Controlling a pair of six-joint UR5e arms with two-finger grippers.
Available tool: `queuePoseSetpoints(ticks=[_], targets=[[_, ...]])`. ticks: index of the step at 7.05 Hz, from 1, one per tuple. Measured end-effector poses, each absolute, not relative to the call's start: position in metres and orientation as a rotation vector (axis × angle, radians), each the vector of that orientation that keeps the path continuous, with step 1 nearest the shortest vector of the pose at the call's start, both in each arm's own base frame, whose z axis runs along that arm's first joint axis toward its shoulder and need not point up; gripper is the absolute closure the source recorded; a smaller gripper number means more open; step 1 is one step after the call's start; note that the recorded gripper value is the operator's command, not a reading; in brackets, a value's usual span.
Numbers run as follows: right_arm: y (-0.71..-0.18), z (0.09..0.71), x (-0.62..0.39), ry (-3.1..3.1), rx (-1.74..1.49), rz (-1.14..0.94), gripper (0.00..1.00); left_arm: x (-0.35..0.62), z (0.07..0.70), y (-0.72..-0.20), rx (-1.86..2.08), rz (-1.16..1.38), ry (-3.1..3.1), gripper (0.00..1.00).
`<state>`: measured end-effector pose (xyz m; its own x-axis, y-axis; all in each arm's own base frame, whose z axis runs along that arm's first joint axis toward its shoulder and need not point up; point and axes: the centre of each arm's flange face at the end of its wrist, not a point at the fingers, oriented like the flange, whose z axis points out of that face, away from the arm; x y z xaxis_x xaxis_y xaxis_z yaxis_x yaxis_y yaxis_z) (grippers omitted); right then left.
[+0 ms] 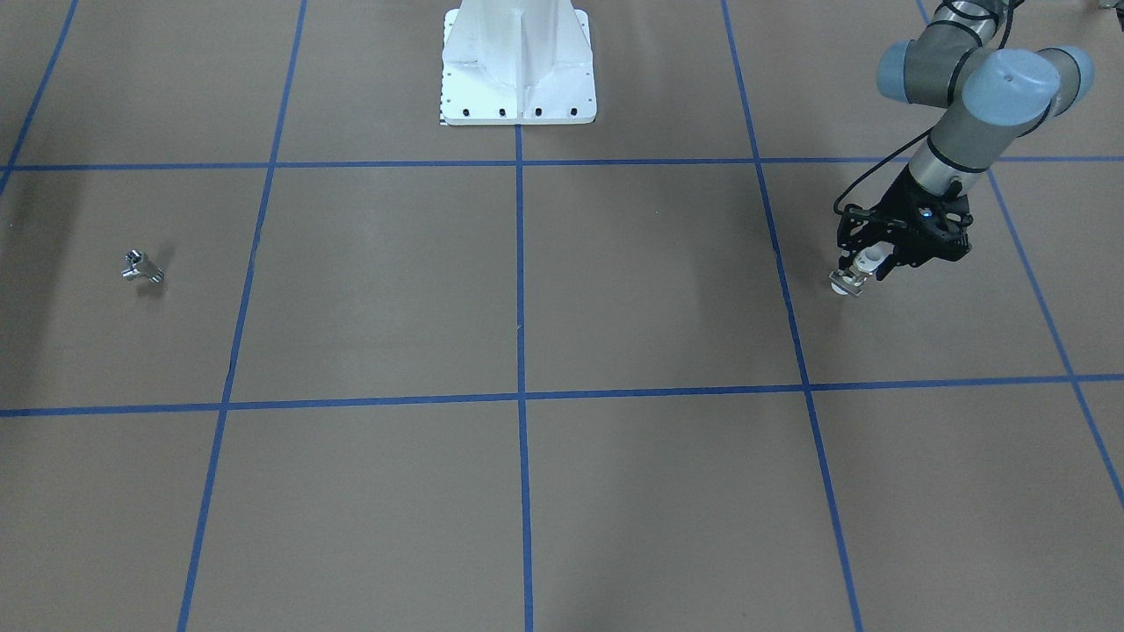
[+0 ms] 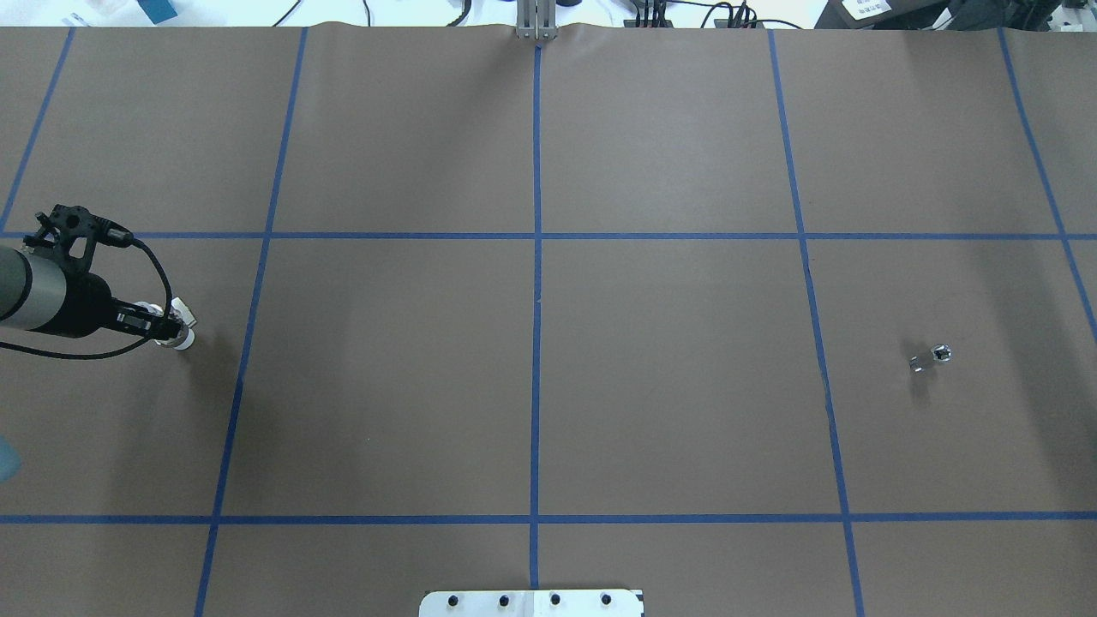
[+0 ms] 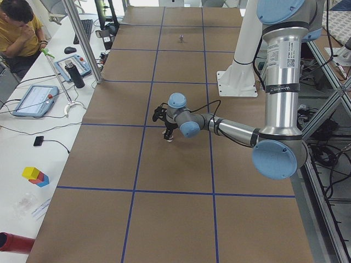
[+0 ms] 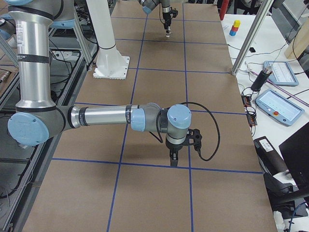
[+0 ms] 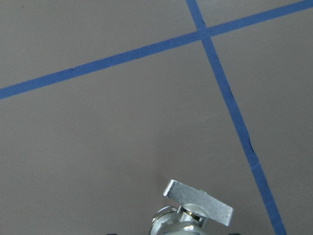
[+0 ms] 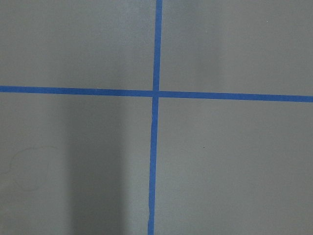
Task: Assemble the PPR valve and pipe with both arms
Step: 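Lower the left gripper onto the white PPR fitting and grasp it, then carry the white fitting with the left gripper to the table centre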
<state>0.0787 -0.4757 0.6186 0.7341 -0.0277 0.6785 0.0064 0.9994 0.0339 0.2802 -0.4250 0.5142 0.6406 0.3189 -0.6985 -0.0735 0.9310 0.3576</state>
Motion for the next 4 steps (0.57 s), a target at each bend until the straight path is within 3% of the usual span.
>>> queuePoseSetpoints(ticks=[4], targets=[[-0.475,0.614,0.079,-0.747,0.038,-0.020,0.00,0.287,0.450,-0.430,0.294,0.217,0.848,1.00]])
